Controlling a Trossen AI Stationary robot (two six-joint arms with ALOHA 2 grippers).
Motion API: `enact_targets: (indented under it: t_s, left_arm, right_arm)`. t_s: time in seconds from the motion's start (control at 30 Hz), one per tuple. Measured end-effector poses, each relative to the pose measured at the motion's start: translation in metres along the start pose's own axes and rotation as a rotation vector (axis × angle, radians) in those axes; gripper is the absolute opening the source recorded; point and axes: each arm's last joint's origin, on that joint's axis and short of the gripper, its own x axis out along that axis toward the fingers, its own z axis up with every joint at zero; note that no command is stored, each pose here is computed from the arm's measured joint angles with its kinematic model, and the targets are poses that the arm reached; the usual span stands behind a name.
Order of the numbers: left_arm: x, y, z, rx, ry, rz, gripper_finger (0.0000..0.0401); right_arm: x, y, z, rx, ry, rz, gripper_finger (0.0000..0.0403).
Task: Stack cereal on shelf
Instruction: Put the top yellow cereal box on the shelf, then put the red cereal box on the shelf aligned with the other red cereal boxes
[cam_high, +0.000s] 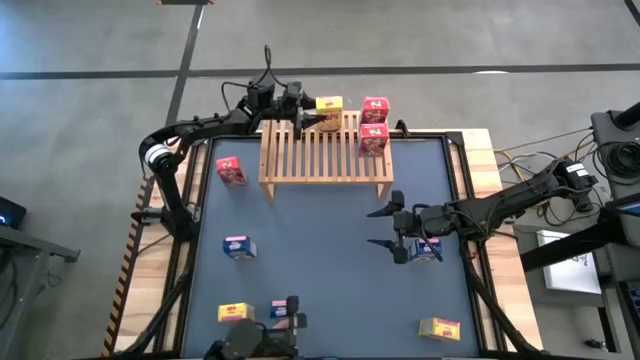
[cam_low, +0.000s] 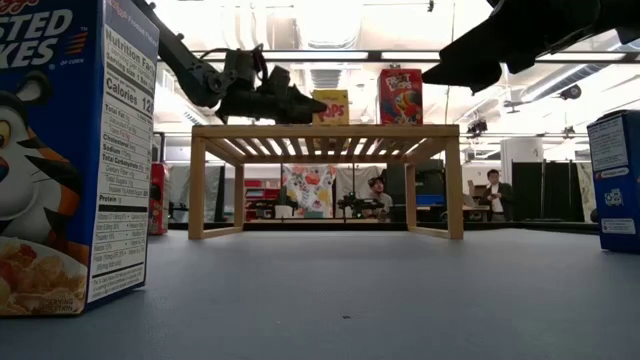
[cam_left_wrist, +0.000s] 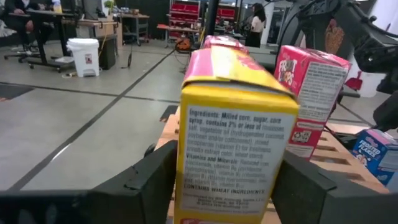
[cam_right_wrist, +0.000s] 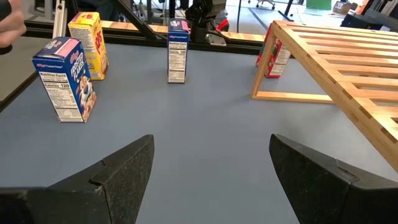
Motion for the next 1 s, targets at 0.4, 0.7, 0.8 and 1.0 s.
enact_targets:
  t_s: [0.4, 0.7, 0.8, 1.0]
  left_arm:
    - [-0.007, -0.006, 0.014, 0.027, -0.001, 0.005, 0.0235]
    - [-0.044, -0.028, 0.041, 0.081, 0.178, 0.096, 0.0236]
    - [-0.065, -0.044, 0.054, 0.118, 0.285, 0.176, 0.0236]
    - [-0.109, -0.081, 0.068, 0.076, 0.521, 0.281, 0.0236]
  right_arm:
    - [0.000, 0.000, 0.000, 0.000, 0.000, 0.000, 0.0306]
    - [0.000, 0.000, 0.000, 0.000, 0.000, 0.000, 0.0306]
    - [0.000, 0.000, 0.000, -0.004, -0.001, 0.000, 0.0306]
    - [0.000, 0.000, 0.000, -0.006, -0.003, 0.000, 0.0306]
